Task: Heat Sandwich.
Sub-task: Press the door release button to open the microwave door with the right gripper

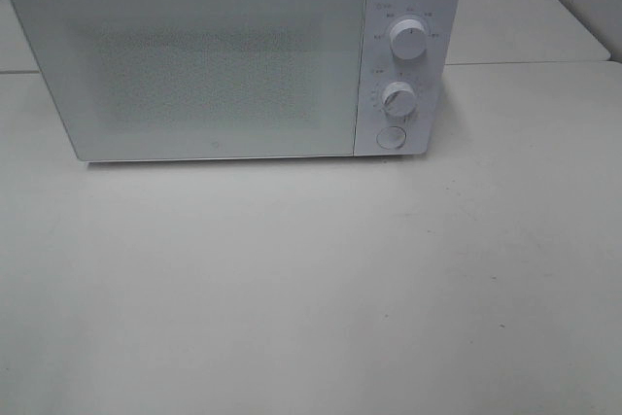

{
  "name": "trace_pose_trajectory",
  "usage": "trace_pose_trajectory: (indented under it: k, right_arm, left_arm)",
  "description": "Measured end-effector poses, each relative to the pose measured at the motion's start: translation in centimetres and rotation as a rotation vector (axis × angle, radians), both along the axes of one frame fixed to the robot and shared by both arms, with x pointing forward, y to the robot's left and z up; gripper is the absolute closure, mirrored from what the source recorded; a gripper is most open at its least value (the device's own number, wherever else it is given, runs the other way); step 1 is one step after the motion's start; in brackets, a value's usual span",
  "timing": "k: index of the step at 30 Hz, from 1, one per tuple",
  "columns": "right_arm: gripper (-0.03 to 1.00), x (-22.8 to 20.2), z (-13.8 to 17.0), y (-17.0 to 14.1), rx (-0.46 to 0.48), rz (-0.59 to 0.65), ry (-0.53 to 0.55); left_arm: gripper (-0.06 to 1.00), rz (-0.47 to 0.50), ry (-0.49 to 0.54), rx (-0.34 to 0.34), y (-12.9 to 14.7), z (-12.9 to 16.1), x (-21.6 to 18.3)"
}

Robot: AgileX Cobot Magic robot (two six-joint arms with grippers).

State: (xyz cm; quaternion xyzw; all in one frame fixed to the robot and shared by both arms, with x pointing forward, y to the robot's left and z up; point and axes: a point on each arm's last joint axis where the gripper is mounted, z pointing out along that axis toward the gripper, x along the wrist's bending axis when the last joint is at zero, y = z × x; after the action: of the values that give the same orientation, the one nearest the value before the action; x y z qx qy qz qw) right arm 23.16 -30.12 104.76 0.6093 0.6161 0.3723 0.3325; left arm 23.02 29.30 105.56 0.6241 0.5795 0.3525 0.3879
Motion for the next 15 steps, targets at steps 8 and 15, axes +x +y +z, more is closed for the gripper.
trace_pose_trajectory:
  k: [8,15]
  right_arm:
    - [0.21,0.0,0.1,0.0,0.001,0.000,-0.008]
    - [0.21,1.1,1.8,0.2,0.016,0.007,-0.116]
  left_arm:
    - [-0.02,0.000,0.000,0.000,0.0,0.0,0.0]
    - [-0.02,0.000,0.000,0.000,0.0,0.0,0.0]
